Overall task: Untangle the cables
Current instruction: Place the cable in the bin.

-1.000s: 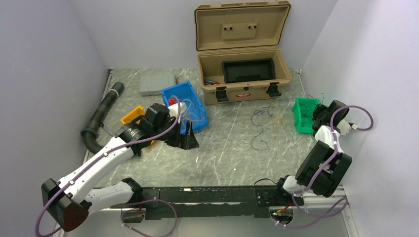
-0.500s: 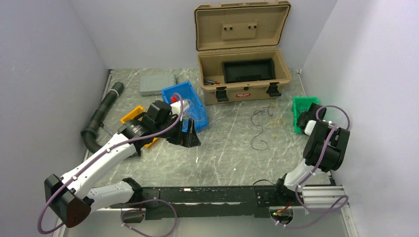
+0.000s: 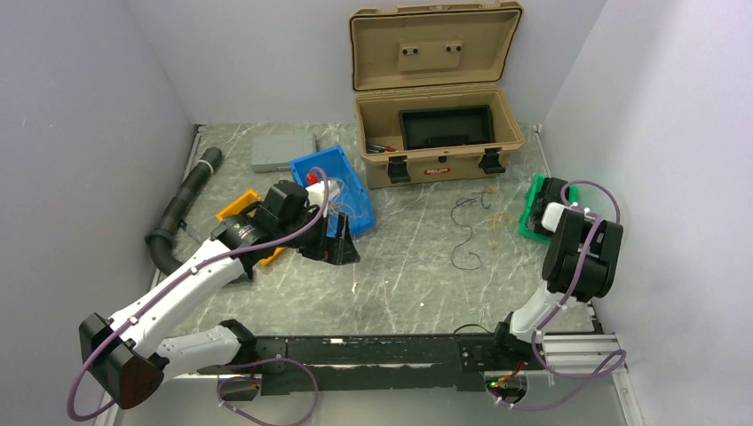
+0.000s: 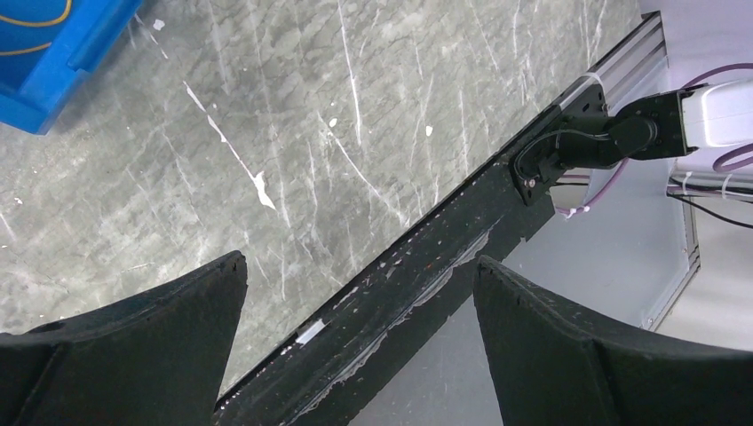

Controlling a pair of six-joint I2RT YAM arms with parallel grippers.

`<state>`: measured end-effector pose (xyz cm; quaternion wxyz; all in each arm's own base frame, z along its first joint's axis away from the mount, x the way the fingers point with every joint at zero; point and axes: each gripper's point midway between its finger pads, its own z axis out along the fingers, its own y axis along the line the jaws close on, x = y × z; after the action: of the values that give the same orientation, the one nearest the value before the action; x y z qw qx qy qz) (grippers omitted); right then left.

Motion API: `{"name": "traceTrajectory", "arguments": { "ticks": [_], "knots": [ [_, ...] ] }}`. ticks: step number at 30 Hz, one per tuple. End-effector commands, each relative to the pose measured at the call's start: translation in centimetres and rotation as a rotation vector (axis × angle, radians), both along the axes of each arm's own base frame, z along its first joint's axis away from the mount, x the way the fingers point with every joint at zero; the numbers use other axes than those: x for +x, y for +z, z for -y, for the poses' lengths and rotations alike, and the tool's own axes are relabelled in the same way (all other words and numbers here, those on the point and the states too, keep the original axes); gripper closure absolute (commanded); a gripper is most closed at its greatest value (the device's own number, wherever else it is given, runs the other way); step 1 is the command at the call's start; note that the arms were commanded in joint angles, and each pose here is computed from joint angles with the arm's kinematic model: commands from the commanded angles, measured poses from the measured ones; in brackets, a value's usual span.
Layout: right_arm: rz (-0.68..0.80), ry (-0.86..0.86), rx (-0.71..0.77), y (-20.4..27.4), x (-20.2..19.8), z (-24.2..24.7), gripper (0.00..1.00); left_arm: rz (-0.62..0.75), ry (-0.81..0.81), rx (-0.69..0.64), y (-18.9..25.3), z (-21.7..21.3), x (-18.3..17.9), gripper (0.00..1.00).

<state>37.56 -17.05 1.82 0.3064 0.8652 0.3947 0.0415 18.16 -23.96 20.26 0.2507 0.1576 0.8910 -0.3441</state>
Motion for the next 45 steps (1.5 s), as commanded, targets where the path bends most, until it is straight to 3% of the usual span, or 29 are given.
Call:
{"name": "traceTrajectory", "arguments": {
  "ticks": [1,7,15,19,31,40,41,43,45],
  "knots": [
    [-0.122,-0.059,0.003,-0.7,-5.3,-2.3,1.00,0.062,-0.016,-0.034,2.5,0.4,0.6,0.01],
    [-0.116,-0.005,-0.001,-0.7,-6.2,-4.8,1.00,0.067,-0.011,-0.038,2.6,0.2,0.4,0.01],
    [-0.176,0.051,-0.223,6.0,-5.4,-2.2,1.00,0.081,0.005,-0.031,2.7,-0.5,0.1,0.01],
    [-0.201,0.073,-0.252,7.6,-4.1,-1.3,1.00,0.077,0.000,-0.029,2.7,-0.4,0.0,0.01],
    [-0.182,0.104,-0.181,4.0,-1.4,0.6,1.00,0.085,0.012,-0.023,3.1,-0.8,0.0,0.01],
    [-0.247,0.136,-0.138,1.2,-0.7,0.4,1.00,0.082,0.019,-0.031,3.5,-0.6,0.1,0.01],
    [-0.254,0.127,-0.139,1.4,-0.9,0.5,0.97,0.083,0.020,-0.033,3.5,-0.6,0.1,0.01],
    [-0.282,0.113,-0.137,1.9,-1.3,0.7,0.81,0.080,0.020,-0.033,3.5,-0.6,0.1,0.01],
    [-0.296,0.100,-0.139,2.8,-1.7,0.8,0.75,0.079,0.019,-0.036,3.5,-0.6,0.0,0.01]
  ]
}}
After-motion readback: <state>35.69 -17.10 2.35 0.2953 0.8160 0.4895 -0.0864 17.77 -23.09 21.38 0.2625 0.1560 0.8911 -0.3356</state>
